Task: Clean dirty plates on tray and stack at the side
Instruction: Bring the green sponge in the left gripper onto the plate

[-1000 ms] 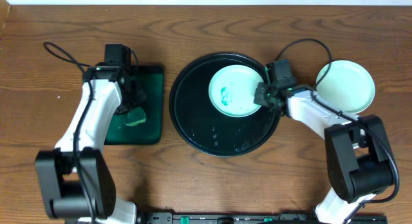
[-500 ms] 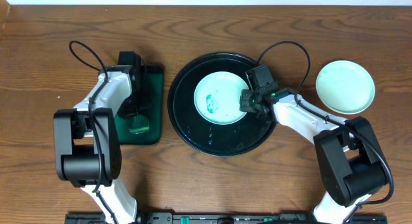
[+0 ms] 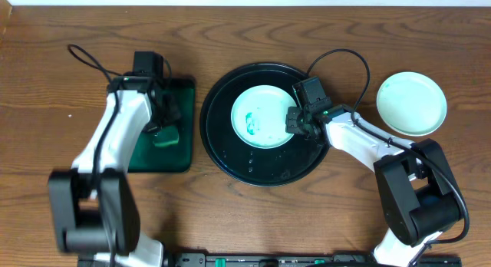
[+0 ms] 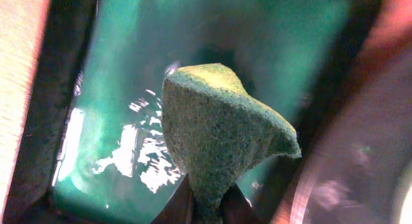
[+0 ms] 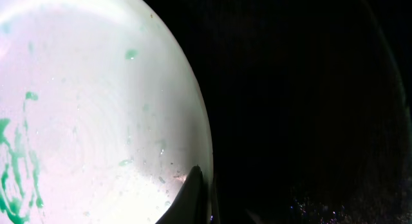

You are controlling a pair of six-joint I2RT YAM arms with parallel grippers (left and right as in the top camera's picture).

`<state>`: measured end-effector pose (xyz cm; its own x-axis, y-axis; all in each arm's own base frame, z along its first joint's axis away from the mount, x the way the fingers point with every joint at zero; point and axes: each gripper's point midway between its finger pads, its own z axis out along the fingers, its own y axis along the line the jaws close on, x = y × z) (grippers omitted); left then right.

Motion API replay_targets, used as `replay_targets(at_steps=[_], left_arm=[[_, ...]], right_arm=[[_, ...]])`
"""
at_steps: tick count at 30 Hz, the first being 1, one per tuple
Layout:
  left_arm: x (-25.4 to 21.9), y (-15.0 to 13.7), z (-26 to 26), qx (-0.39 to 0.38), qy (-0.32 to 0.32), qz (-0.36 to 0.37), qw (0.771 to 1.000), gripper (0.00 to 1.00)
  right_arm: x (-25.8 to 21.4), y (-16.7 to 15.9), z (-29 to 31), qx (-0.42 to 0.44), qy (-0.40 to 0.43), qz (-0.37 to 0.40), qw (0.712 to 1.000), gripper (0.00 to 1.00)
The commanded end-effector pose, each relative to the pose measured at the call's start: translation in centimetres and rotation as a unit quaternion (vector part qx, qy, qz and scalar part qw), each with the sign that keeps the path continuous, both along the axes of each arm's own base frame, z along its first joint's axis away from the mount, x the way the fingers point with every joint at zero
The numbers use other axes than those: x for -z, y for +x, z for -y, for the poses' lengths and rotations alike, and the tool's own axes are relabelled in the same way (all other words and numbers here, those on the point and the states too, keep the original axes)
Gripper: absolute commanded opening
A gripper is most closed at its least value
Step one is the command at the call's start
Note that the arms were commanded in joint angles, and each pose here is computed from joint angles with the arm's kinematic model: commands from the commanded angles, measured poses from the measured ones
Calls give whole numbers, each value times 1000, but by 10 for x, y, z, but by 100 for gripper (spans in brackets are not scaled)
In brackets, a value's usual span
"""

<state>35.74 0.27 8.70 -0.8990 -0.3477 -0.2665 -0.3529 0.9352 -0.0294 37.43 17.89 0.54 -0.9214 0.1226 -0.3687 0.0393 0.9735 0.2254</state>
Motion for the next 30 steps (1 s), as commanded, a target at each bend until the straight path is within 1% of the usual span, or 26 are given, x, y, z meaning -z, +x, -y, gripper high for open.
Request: replay_targets(at_steps=[1, 3, 7, 10, 17, 24, 27, 30], left_arm=[[-30, 3, 20, 33, -14, 43, 998, 7], [-35, 3, 29, 44, -19, 51, 998, 7], [-35, 0, 62, 82, -67, 48, 993, 7], [-38, 0, 88, 114, -96, 55, 987, 7], [-47, -1, 147, 182, -139, 81, 970, 7], [-50, -8, 187, 223, -151, 90, 959, 7], [-40, -5, 195, 220, -156, 85, 959, 7], [-17, 1, 202, 213, -160, 67, 962, 7]], right_arm=[[26, -31, -17, -52, 7, -54, 997, 1], [26, -31, -17, -52, 7, -55, 997, 1], [26, -32, -16, -54, 5, -56, 997, 1], [27, -33, -16, -56, 3, -58, 997, 1], [28, -37, -14, -57, 1, -67, 996, 1], [28, -38, -14, -58, 0, -69, 996, 1], [28, -40, -16, -61, 4, -72, 996, 1], [28, -42, -20, -68, 12, -77, 995, 1]])
